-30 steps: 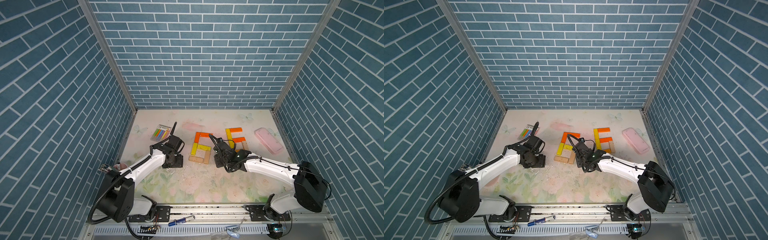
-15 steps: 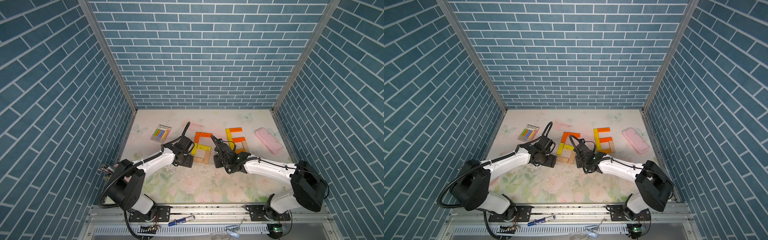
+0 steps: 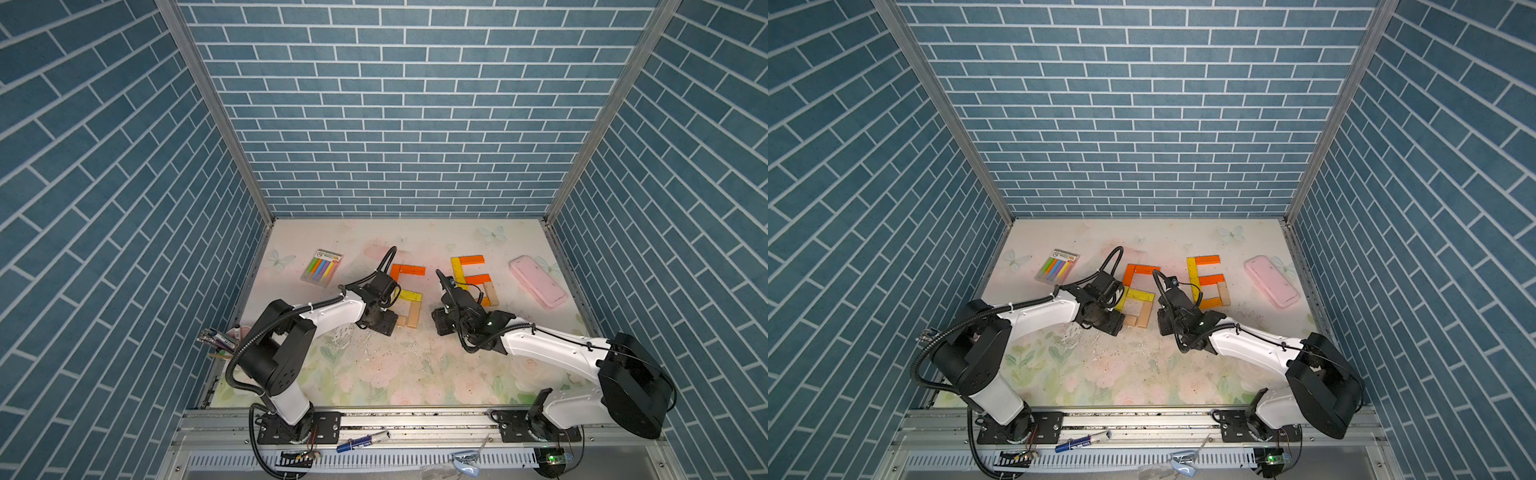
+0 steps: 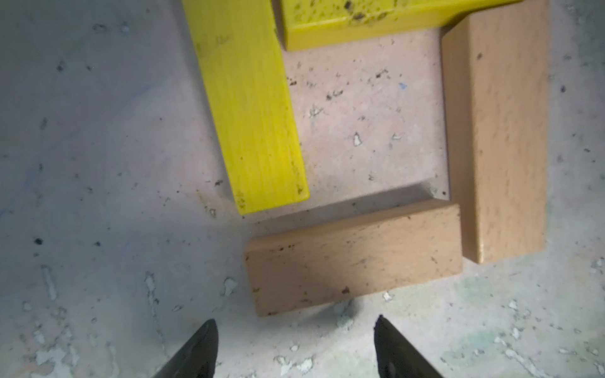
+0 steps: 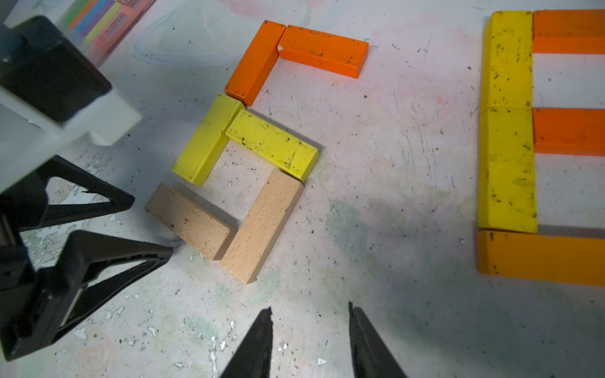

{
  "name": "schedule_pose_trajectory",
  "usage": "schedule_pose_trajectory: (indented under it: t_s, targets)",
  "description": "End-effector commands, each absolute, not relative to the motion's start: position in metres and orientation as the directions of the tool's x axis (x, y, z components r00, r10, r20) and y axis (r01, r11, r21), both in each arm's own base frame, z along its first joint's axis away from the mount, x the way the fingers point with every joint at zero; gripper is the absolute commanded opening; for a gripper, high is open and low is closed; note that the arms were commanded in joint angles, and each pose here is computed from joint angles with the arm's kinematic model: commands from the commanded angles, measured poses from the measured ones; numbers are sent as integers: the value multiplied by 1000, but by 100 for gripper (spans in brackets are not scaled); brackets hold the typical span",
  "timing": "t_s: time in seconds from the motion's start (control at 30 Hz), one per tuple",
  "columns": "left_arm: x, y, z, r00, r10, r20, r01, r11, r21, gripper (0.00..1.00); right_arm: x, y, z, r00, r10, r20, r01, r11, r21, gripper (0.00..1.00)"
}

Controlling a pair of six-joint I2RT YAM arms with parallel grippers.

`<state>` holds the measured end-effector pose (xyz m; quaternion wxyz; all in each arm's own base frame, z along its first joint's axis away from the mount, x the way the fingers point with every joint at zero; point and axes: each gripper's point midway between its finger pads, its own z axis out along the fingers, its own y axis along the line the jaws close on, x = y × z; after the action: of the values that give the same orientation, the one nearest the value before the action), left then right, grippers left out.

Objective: Assemble the number 6 with building blocks
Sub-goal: Assemble the building block at the center of the board.

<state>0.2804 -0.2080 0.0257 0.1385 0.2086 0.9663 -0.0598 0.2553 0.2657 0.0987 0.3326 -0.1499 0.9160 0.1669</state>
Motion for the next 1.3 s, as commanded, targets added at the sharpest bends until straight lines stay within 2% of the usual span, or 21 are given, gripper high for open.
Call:
schedule_pose_trajectory:
  t_s: [0.0,0.5,1.27]
  targets:
    - [283,-216,26,-857,424,-293,455,890,-42,73,257,267,107,-718,-146,-680,-393,892,224,40]
    - [284,-215,21,-858,436,-271,456,890,-10,61,257,265,107,-722,-144,-677,-392,891,229,40]
    - [289,-219,23,-858,428,-283,451,892,-19,57,259,271,91,-764,-126,-633,-354,902,248,40]
